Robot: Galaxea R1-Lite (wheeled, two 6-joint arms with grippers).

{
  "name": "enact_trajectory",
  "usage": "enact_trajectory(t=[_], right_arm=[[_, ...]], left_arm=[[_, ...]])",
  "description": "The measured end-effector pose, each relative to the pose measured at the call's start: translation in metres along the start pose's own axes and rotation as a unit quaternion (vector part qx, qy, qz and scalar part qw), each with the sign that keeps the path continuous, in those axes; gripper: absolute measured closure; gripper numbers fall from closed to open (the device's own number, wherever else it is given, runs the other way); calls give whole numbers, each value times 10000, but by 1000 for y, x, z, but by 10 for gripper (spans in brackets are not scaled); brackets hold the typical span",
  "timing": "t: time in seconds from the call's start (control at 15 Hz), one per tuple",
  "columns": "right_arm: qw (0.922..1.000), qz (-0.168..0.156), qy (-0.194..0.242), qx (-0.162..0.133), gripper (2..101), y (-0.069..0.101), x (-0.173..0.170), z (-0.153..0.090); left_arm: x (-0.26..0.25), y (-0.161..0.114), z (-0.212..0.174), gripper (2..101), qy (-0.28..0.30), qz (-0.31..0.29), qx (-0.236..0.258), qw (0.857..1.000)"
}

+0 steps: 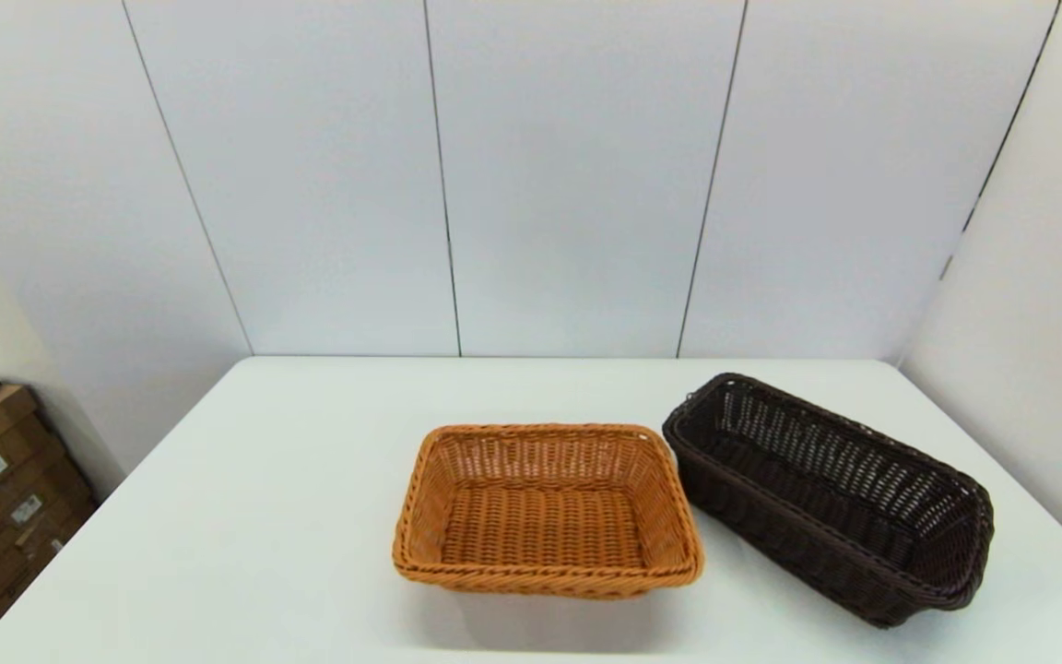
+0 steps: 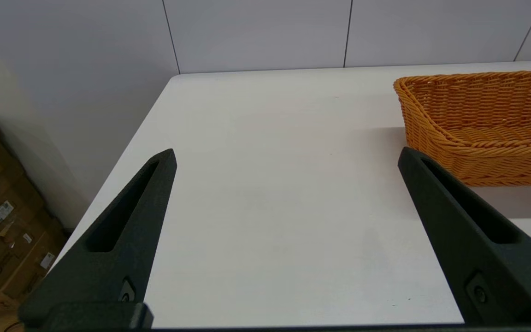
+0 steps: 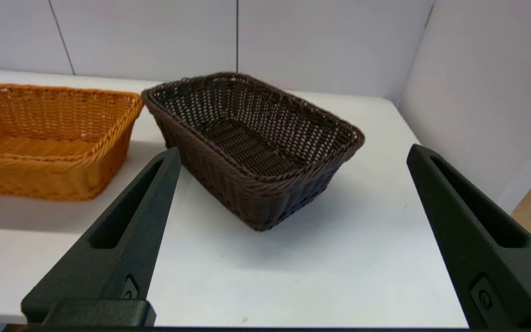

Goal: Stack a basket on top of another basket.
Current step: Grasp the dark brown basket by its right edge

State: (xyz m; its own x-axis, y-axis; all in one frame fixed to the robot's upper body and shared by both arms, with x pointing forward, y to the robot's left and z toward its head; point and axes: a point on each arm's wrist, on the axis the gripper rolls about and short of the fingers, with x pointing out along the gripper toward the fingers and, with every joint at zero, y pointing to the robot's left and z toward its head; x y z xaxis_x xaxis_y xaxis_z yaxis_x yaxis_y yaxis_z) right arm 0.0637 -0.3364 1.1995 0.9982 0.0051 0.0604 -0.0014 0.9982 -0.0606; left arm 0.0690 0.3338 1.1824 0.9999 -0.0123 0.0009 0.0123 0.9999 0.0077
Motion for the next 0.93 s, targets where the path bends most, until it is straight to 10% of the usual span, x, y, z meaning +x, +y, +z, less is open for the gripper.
enact_trajectory(t=[0.93], right_arm=[[9947,86,1028,23,50,-4,-33,69]], left_arm=[[0,0,0,54,-2,0,0,10000]])
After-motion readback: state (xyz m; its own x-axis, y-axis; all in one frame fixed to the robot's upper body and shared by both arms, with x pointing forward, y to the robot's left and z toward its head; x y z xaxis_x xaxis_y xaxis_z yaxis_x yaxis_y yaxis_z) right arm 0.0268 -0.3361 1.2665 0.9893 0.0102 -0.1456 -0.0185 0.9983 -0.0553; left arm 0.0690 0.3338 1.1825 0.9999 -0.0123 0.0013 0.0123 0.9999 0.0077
